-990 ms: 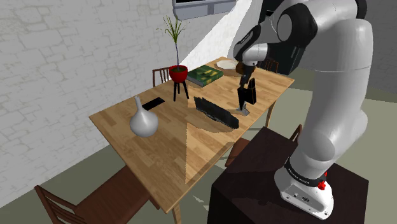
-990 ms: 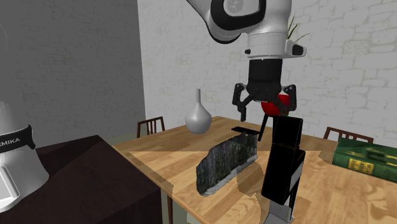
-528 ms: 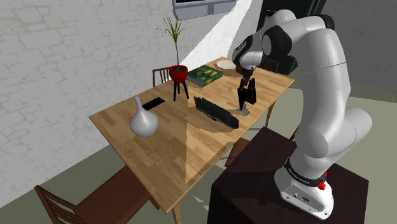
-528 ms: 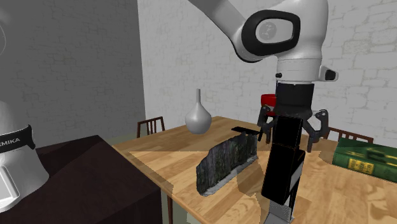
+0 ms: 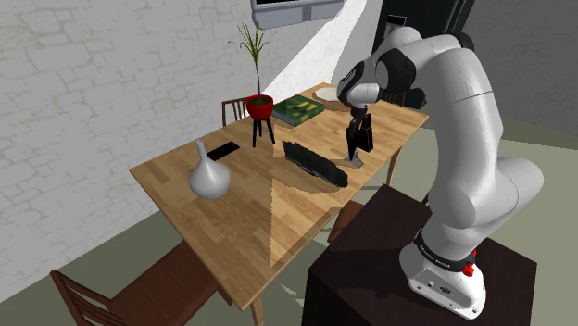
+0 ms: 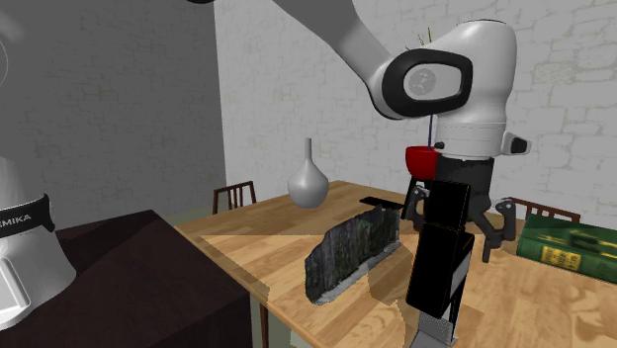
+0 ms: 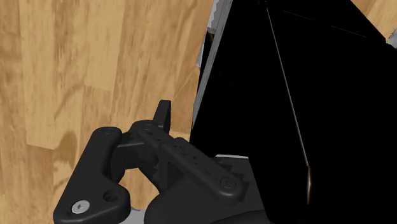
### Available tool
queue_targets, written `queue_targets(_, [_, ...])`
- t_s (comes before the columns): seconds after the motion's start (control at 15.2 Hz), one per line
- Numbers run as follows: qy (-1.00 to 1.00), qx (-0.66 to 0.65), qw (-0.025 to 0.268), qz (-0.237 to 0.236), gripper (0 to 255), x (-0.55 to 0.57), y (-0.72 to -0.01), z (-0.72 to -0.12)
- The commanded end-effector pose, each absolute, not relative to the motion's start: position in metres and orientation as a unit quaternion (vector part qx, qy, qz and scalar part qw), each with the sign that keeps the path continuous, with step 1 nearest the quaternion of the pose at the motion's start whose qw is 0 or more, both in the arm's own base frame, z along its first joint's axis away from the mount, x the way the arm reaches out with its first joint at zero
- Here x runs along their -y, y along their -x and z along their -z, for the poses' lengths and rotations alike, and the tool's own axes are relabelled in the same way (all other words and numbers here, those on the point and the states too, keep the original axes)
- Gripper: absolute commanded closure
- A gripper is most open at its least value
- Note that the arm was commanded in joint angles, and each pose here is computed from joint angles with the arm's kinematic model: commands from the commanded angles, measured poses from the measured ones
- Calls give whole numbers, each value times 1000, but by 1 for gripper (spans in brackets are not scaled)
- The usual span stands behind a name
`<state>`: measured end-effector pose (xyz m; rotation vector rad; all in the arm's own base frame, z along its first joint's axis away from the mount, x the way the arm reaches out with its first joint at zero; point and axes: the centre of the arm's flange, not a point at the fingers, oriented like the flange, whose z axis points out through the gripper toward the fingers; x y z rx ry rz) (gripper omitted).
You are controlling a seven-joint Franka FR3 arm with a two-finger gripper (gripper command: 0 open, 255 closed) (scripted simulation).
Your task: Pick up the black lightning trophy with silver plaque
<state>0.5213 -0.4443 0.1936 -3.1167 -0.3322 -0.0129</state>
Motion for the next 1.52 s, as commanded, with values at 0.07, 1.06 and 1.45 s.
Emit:
queue_targets(0.07, [994, 106, 3, 4, 255, 444, -521, -190])
queue_targets(1.06, [994, 106, 3, 4, 255, 444, -521, -222])
queue_targets(1.45, [994, 106, 3, 4, 255, 444, -521, -253])
